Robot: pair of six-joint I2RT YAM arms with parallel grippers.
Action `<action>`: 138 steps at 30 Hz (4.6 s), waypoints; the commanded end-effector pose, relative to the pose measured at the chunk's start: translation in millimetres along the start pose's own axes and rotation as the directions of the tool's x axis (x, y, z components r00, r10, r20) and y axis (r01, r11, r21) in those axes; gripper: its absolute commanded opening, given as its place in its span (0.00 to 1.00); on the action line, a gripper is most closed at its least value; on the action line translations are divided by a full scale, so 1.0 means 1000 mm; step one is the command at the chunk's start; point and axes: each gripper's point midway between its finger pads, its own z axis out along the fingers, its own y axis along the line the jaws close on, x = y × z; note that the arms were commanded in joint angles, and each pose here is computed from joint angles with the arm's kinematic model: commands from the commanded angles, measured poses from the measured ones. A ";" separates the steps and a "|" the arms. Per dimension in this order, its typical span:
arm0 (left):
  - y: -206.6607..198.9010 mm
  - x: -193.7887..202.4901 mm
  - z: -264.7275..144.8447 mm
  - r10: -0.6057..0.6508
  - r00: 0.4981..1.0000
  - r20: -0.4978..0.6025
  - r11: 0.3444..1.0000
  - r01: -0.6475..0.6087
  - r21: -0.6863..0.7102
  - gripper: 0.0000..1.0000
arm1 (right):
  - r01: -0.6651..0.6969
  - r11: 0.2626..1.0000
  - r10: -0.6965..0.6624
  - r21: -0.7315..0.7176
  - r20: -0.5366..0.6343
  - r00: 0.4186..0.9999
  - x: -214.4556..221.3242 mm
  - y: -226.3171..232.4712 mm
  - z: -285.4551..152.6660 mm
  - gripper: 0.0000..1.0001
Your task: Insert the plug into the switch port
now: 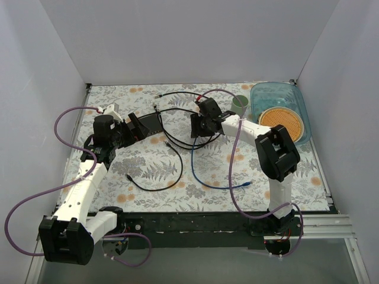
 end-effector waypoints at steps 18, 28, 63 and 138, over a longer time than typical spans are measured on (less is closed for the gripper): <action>0.003 0.008 0.000 0.033 0.999 -0.014 0.999 -0.033 0.014 0.98 | -0.059 0.998 0.056 -0.019 -0.135 0.989 0.025 0.006 0.031 0.21; 0.000 0.003 -0.006 0.036 0.999 0.011 0.999 -0.037 0.019 0.98 | -0.006 0.984 -0.009 -0.175 -0.080 0.997 0.003 0.036 0.011 0.01; -0.111 0.044 0.023 0.021 0.970 -0.243 0.874 0.101 0.476 0.80 | 0.387 0.782 -0.282 -0.488 0.277 0.919 0.006 0.135 -0.135 0.01; -0.176 0.023 -0.046 0.112 0.993 -0.023 0.661 -0.057 0.748 0.00 | 0.298 0.493 -0.048 -0.817 0.317 0.947 -0.005 0.175 -0.202 0.45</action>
